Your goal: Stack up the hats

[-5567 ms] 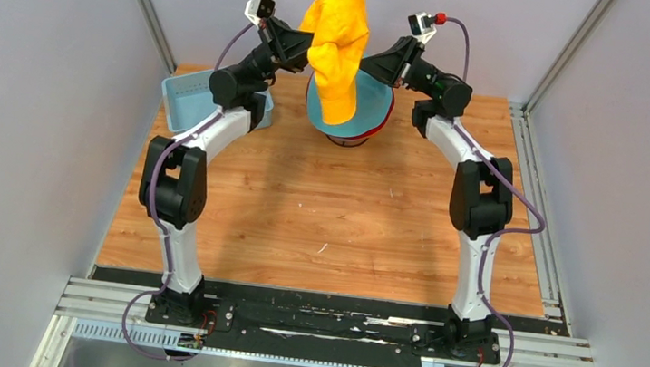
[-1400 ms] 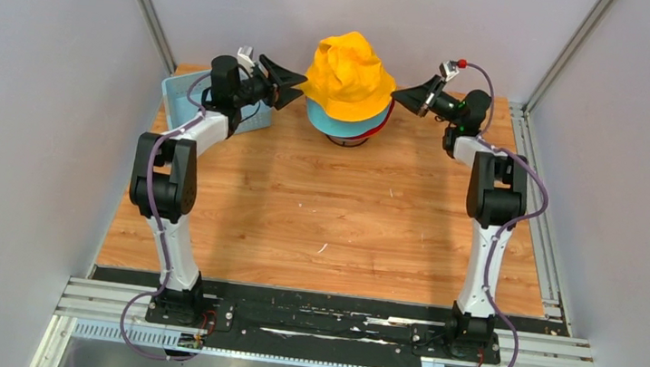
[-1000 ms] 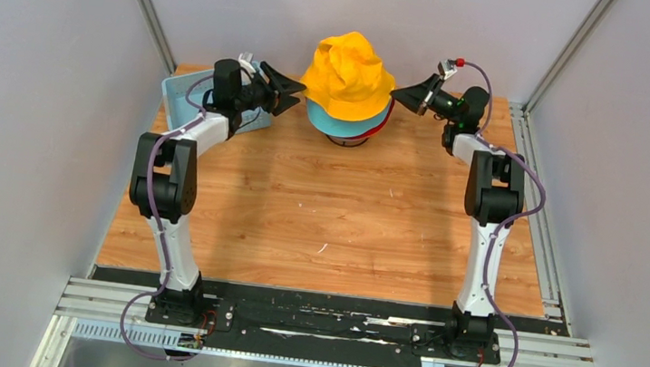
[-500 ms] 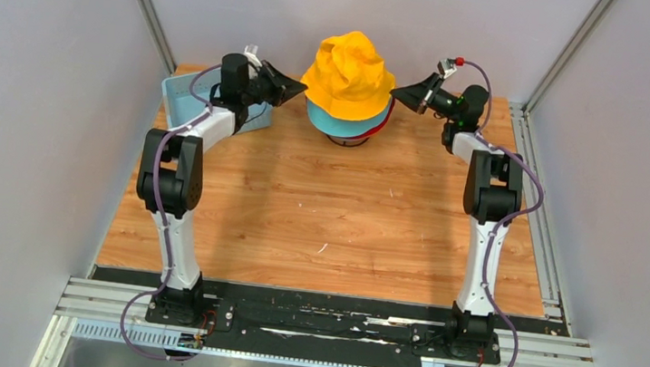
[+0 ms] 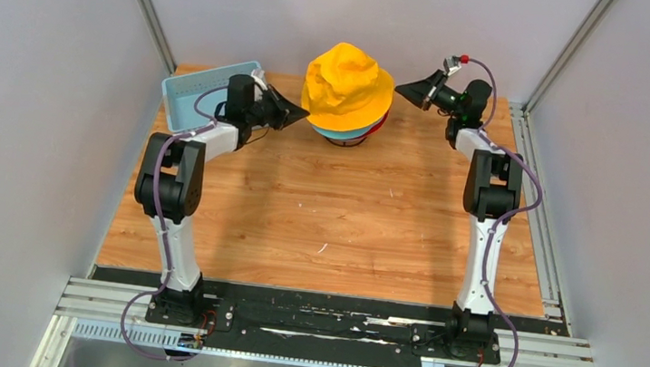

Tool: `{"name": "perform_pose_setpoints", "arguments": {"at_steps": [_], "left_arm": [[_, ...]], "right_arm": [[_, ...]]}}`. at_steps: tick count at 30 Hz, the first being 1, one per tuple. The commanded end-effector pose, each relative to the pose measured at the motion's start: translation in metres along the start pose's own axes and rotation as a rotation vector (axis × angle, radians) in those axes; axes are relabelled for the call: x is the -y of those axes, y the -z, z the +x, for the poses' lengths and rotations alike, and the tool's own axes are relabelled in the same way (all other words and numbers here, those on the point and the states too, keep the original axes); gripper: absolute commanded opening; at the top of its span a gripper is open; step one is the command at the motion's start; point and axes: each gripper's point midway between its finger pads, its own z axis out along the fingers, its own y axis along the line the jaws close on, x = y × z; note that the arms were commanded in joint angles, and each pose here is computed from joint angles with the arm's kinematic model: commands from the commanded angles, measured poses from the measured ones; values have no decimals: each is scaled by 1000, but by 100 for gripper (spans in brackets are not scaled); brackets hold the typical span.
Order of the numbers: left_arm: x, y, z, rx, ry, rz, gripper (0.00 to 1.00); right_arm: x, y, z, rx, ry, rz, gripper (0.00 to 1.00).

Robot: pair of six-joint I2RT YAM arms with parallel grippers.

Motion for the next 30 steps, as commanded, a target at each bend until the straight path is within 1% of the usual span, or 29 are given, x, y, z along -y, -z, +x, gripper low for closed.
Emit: {"name": "perform_pose_setpoints", "arguments": {"at_steps": [1, 4, 7, 11, 12, 17, 20, 24, 30], "left_arm": [[30, -9, 2, 1, -66, 48, 0], [41, -17, 10, -17, -76, 68, 0], [43, -21, 22, -39, -76, 71, 0], [44, -21, 38, -61, -89, 67, 0], [44, -20, 42, -66, -89, 66, 0], [46, -17, 54, -78, -99, 63, 1], [46, -17, 60, -86, -103, 63, 2], [43, -17, 61, -88, -102, 56, 4], [43, -18, 59, -77, -104, 53, 5]], "right_arm": [[25, 11, -15, 37, 9, 52, 1], [30, 11, -14, 36, 4, 58, 1], [29, 12, -12, 31, 8, 56, 1], [26, 21, -18, 62, 24, 77, 1], [26, 24, -20, 70, 24, 83, 3], [24, 50, -34, 131, 31, 116, 29], [18, 65, -40, 156, 40, 127, 39], [-4, 72, -37, 163, 45, 79, 45], [-41, 64, -23, 143, -30, -86, 47]]}}
